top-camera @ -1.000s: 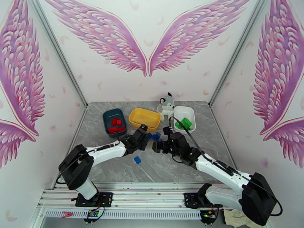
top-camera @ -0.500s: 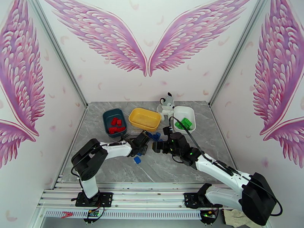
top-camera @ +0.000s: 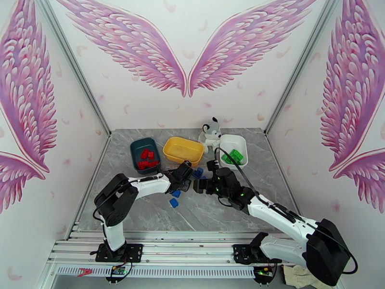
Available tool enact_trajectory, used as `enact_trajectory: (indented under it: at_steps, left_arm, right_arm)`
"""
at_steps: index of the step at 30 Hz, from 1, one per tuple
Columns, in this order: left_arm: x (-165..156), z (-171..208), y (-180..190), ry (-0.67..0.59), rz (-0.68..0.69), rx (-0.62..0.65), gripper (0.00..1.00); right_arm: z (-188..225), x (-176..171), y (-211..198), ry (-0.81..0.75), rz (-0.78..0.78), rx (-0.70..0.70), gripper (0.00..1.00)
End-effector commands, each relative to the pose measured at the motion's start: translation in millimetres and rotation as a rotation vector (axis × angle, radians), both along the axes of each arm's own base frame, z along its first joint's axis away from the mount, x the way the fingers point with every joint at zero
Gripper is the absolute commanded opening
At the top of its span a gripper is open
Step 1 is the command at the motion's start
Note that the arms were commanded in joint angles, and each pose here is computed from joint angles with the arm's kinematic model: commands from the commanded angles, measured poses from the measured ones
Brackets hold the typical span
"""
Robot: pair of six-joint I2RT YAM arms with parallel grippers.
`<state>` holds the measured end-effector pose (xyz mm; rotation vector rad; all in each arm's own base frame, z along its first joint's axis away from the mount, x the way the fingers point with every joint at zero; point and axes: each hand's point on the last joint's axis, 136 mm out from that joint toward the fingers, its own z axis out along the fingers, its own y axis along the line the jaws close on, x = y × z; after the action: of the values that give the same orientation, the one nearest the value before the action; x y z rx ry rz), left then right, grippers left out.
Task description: Sort the legos into containers by color
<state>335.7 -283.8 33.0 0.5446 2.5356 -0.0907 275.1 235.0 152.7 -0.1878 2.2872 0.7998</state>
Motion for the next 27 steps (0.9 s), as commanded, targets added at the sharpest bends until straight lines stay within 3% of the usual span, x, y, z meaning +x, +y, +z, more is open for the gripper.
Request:
enact_trajectory:
  at_steps: [1,7,16,27]
  left_arm:
    - [-4.2,-7.1,7.2,0.030,-0.001,0.056,0.54]
    - [-4.2,-8.2,10.2,0.030,0.008,0.068,0.57]
    - [-1.9,-13.9,5.1,0.038,-0.002,0.067,0.40]
    - [16.7,32.6,7.6,-0.065,0.034,0.011,0.32]
  right_arm:
    - [0.0,0.4,-4.8,-0.003,-0.019,0.001,0.90]
    - [0.7,0.6,-5.0,-0.006,-0.021,0.001,0.90]
    - [0.3,0.5,-6.2,-0.006,-0.024,-0.001,0.90]
    - [1.4,-0.4,-5.9,-0.009,-0.019,0.005,0.90]
